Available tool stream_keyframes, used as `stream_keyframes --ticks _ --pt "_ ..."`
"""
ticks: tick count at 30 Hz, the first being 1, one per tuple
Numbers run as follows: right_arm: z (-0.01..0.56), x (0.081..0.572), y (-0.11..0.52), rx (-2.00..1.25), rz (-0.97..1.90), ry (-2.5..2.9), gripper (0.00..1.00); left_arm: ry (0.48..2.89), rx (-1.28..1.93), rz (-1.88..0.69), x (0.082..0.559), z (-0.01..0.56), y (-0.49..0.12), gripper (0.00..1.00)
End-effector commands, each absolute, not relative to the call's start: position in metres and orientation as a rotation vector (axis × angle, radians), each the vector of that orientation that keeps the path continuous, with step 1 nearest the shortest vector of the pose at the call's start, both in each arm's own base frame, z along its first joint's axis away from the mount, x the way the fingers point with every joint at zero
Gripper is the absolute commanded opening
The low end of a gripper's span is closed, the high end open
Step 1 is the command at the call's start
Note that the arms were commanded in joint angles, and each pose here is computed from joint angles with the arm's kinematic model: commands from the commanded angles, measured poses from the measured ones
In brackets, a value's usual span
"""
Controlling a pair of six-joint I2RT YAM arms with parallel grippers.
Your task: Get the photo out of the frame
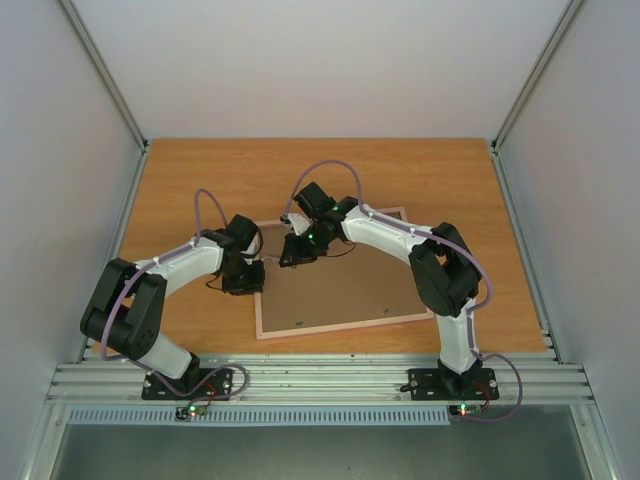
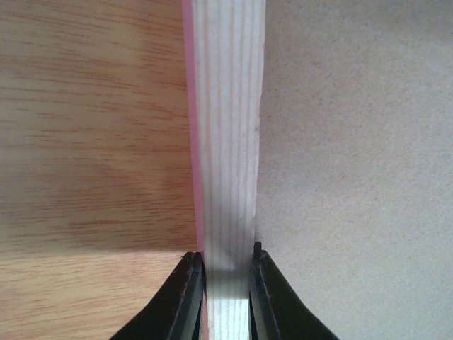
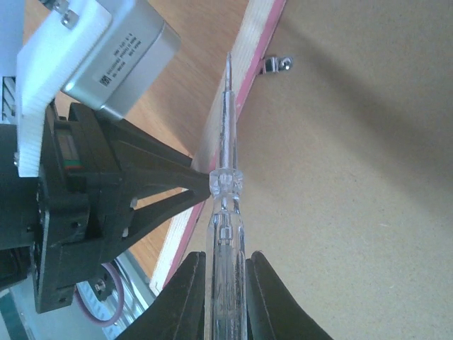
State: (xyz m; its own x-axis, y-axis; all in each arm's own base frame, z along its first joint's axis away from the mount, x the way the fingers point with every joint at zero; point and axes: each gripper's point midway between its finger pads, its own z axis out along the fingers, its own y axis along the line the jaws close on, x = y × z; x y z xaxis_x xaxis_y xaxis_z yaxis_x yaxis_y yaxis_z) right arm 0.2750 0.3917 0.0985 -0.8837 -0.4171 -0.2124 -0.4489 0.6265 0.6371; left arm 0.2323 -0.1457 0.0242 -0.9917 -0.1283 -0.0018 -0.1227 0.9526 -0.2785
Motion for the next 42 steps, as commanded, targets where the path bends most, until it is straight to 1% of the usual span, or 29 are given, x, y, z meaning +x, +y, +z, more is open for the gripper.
stream_keyframes --ticks 1,22,31,42 --pt "0.111 0.282 0.398 -0.723 1.112 2.757 0.01 3.09 -0.163 -0.509 0.226 0.02 -0.154 0.11" --pt "0.074 0.291 0.408 -0.664 1.103 2.851 0.01 3.086 -0.165 -0.533 0.224 0.02 -0.156 0.11" --pt "0.061 0.277 0.396 -0.716 1.038 2.973 0.01 3.082 -0.168 -0.51 0.225 0.021 -0.153 0.11" --pt "0.063 0.26 0.382 -0.781 0.995 3.035 0.01 3.083 -0.176 -0.498 0.227 0.02 -0.152 0.1"
